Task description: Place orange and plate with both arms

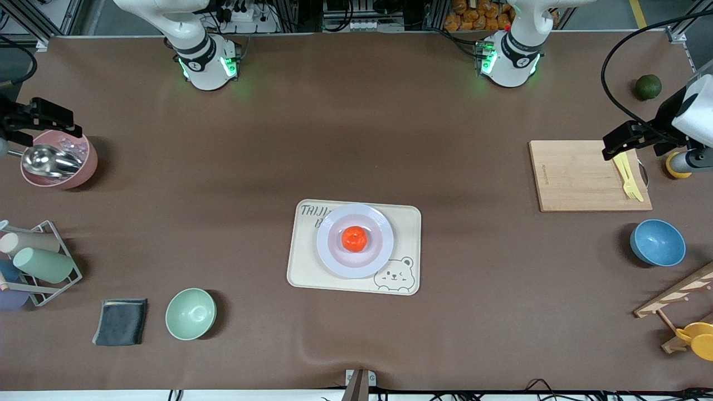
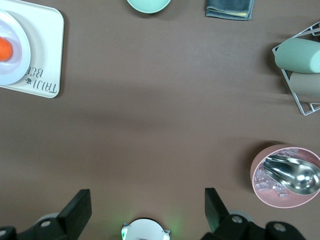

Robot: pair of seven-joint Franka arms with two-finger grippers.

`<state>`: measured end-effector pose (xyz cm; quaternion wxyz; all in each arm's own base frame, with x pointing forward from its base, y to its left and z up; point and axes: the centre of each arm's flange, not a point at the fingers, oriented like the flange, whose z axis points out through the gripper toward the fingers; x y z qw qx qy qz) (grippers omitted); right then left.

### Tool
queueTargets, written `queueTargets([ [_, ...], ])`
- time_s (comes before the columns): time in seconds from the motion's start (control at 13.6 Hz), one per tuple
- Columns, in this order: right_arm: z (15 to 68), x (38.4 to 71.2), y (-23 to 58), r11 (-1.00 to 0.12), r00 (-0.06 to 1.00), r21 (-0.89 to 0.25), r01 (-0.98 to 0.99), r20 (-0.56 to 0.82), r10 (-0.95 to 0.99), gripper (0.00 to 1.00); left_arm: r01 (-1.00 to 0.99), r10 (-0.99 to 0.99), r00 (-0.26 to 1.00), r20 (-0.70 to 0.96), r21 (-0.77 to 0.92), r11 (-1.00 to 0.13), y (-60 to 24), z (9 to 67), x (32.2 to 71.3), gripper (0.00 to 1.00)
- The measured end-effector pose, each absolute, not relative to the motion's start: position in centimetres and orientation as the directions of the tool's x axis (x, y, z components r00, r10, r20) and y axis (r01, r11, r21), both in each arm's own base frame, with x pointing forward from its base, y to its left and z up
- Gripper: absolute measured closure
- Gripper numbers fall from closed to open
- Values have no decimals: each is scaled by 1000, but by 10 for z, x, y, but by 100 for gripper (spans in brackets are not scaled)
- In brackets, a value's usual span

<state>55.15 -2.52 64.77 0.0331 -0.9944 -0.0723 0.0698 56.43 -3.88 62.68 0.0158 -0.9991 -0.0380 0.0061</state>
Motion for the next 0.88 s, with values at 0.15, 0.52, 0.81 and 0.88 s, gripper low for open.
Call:
queueTargets([
  [0.15,647,553,-23,-988,984,-71,134,-113,141,0,76,76,997,-11,-32,-997,-39,627,564,0],
  [0.52,589,566,-25,-990,989,-66,124,-74,129,0,76,76,997,-12,-32,-997,-39,626,564,0],
  [0.81,598,556,-24,-990,990,-65,126,-54,130,0,76,76,997,-12,-32,-997,-39,626,564,0],
  [0.88,602,553,-23,-990,990,-65,127,-48,130,0,76,76,997,-12,-32,-997,-39,626,564,0],
])
